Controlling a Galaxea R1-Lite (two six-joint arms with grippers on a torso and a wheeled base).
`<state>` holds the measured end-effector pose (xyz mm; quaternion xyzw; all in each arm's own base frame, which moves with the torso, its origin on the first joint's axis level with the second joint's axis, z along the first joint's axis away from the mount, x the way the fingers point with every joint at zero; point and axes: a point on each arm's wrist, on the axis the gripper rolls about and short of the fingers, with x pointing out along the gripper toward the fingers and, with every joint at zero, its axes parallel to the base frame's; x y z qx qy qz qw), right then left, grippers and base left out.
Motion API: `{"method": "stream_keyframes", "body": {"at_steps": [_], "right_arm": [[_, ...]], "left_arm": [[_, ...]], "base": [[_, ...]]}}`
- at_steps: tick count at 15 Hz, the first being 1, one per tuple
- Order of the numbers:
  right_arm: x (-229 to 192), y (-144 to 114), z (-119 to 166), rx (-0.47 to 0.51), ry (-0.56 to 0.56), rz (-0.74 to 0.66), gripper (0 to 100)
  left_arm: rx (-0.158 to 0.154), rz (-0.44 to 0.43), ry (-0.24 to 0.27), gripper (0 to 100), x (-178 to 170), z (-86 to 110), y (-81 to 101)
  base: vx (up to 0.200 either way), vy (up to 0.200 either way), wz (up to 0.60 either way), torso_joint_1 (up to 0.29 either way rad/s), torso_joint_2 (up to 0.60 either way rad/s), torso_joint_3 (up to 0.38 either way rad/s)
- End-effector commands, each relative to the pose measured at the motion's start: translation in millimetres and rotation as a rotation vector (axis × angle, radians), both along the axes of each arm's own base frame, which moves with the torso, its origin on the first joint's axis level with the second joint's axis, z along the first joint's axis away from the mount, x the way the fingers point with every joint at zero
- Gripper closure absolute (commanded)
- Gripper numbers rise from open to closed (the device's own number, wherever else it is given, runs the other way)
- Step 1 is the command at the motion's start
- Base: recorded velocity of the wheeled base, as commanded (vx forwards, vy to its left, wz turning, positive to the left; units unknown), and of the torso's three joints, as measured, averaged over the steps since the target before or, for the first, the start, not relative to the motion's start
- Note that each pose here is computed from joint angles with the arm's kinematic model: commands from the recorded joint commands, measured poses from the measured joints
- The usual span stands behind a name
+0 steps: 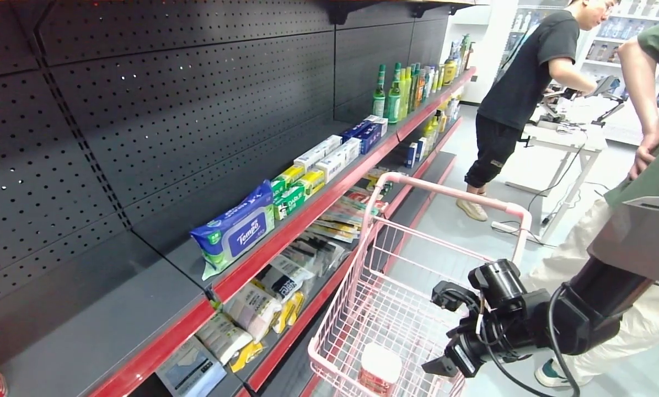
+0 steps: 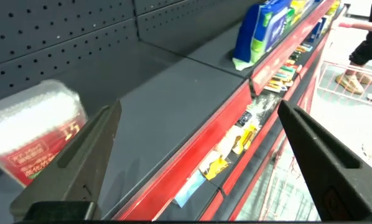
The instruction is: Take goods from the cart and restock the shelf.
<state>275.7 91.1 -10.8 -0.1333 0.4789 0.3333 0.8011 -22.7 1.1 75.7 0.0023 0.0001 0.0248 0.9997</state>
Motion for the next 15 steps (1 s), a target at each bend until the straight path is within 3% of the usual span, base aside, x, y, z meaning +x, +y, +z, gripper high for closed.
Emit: {"method": "stream_keyframes", "body": {"at_steps": [1, 10, 15], "right_arm": [[4, 11, -8, -0.004, 0.010, 0.029, 0], [7, 41, -12, 0.002, -0.013, 0.126, 0], [7, 42, -14, -0.011, -0.025, 0.163, 0]], "left_arm": [[0.000, 0.001, 0.000, 0, 0, 0.0, 0.0], [0.000, 0.001, 0.000, 0, 0, 0.0, 0.0], [0.000, 0.001, 0.000, 0, 0, 0.0, 0.0]], "base": [[0.000, 0.000, 0.00, -0.105, 0.20, 0.124], [0.000, 0.000, 0.00, -0.143, 0.34, 0.182], [0.000, 0.000, 0.00, -0.154, 0.36, 0.207]]}}
